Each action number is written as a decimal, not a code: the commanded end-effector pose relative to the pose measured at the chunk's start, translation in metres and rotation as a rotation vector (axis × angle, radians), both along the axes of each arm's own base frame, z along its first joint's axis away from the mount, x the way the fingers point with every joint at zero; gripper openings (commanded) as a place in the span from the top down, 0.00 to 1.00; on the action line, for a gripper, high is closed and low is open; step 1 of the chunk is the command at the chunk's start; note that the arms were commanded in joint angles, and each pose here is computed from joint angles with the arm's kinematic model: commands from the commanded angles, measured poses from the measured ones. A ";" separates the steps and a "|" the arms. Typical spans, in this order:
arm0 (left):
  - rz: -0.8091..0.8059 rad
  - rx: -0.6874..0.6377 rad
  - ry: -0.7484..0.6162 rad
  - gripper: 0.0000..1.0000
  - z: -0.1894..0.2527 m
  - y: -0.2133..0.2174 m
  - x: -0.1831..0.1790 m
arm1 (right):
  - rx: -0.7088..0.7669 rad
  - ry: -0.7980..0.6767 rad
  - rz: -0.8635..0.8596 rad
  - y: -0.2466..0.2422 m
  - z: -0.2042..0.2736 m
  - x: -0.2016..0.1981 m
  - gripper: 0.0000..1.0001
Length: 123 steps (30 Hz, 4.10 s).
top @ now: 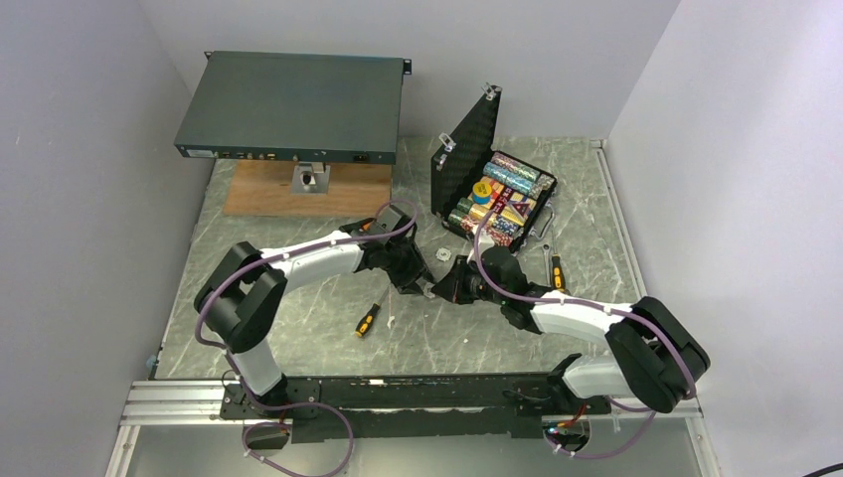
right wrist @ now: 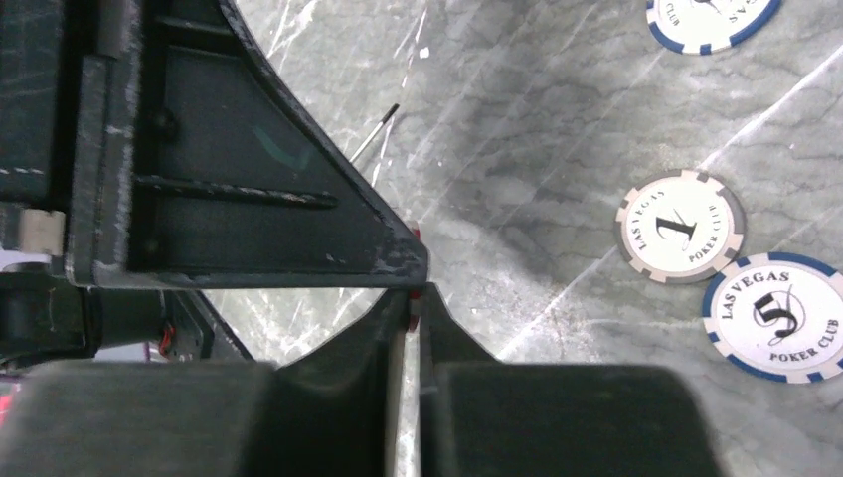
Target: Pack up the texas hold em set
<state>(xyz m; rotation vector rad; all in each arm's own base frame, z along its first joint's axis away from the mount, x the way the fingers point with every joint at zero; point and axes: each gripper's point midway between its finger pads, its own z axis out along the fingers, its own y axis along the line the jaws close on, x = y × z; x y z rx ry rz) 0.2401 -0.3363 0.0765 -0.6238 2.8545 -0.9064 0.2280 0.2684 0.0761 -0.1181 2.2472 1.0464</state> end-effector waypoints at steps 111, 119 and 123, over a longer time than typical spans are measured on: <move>-0.107 0.761 -0.487 0.23 -0.040 0.091 0.134 | -0.273 -0.047 -0.368 -0.150 0.052 0.047 0.37; -0.065 0.788 -0.447 0.29 -0.054 0.096 0.145 | -0.283 -0.050 -0.374 -0.154 0.051 0.042 0.37; -0.052 0.767 -0.418 0.34 -0.062 0.100 0.143 | -0.284 -0.048 -0.373 -0.154 0.051 0.041 0.37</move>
